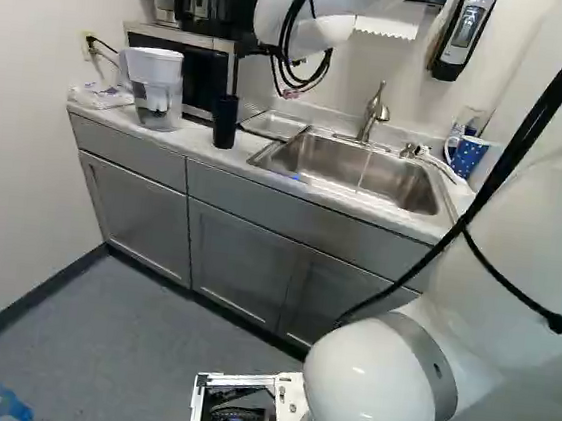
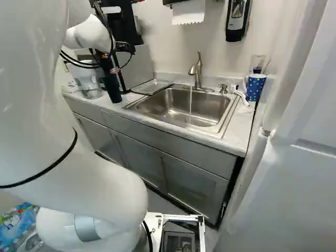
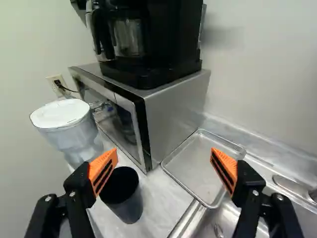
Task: Rinse the cup and place it in the tray
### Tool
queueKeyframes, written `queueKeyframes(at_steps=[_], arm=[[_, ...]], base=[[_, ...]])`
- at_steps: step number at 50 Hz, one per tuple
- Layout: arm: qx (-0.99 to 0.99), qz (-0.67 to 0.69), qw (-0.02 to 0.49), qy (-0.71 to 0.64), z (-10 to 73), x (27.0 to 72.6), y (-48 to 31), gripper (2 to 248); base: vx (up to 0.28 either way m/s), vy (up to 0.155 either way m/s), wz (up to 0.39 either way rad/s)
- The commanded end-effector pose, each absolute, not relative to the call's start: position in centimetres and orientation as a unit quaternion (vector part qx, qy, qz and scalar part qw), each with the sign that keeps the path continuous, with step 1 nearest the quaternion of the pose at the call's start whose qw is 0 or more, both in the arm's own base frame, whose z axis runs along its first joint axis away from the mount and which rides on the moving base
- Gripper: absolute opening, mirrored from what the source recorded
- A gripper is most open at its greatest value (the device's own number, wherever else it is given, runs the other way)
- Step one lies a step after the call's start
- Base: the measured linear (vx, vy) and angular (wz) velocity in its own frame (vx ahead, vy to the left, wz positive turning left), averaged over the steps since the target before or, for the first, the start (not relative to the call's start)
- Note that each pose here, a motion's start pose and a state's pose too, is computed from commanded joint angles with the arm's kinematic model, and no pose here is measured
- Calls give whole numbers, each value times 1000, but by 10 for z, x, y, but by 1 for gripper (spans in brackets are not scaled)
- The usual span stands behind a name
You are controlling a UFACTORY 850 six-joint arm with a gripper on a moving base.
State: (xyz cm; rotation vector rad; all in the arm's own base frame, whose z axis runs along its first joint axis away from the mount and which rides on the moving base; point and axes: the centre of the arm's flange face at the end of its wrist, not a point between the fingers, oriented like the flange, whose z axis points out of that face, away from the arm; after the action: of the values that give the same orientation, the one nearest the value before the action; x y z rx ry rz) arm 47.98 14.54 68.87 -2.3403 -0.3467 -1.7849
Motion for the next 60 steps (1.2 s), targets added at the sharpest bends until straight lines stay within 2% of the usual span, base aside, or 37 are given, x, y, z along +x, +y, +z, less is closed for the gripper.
queueKeyframes(at_steps=[34, 60], arm=[[-779, -598, 116, -151, 663, 456, 184, 247], [-784, -591, 115, -153, 638, 459, 186, 247]], base=[[0, 0, 0], [0, 0, 0]])
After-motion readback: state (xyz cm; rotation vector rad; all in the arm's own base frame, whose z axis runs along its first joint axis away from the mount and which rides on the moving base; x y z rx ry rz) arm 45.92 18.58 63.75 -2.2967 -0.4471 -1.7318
